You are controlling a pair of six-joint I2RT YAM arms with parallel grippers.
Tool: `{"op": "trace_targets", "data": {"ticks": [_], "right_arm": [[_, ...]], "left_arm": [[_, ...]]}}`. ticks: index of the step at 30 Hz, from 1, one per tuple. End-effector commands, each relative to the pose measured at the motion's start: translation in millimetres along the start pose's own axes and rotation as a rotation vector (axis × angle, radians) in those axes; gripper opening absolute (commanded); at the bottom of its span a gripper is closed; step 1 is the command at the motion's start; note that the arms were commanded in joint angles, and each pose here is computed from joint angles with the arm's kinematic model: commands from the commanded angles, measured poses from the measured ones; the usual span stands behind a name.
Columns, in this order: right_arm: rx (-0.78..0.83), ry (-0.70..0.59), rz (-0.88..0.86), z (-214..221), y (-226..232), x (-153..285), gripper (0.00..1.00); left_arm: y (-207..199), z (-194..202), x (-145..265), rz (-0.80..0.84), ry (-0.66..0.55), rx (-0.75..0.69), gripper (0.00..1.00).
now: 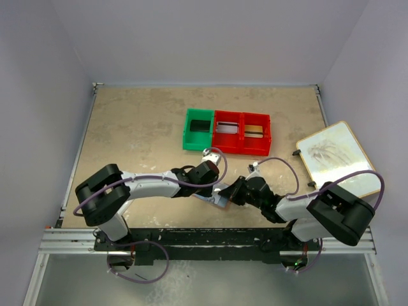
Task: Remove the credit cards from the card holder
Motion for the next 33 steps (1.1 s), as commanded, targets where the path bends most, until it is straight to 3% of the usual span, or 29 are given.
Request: {"op": "trace_targets", "data": {"ticks": [1,13,16,22,26,28,33], "right_arm": [[0.007,-0.035,0.030,-4.1,-2.5,-1.1,0.13],[-0.032,-0.025,-0.077,-10.7,9.1,-12.9,0.26],[-0.017,0.018,-0.087,-6.7,8.0,-20.9,0.24],[-0.063,-0.030,-0.141,-2.1,0.0,-10.0,0.24],[0.006,0.035,-0.157,-0.1,4.1,-16.5,0.25],[0.010,0.045,-0.160,1.3,3.1,-18.2,0.23],[-0.026,0.002,-0.208,1.6,1.6,-11.0,0.08]], "left_arm": [[7.6,2.6,-2.0,-0.064,-0.014,0.000,0.20],[8.9,2.2,-0.8,-0.073,-0.014,-0.008,0.15],[7.1,0.9,0.5,-0.061,-0.018,-0.006,0.14],[6.7,0.5,1.2,-0.058,-0.024,0.002,0.14],[6.6,1.0,0.3,-0.056,-0.021,0.003,0.14],[5.7,0.5,-0.4,-0.054,-0.021,0.003,0.13],[5.7,-0.3,0.2,-0.058,-0.023,0.000,0.13]]}}
Point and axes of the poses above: each gripper's point midway between its finger pads, its own x axis back along the fingers, its own y axis along the line the jaws close on, z = x × y, the point moved 10 cm from there along x, back along the fingers, and after that the axes turned 11 degrees about x, right-handed, at the moved point
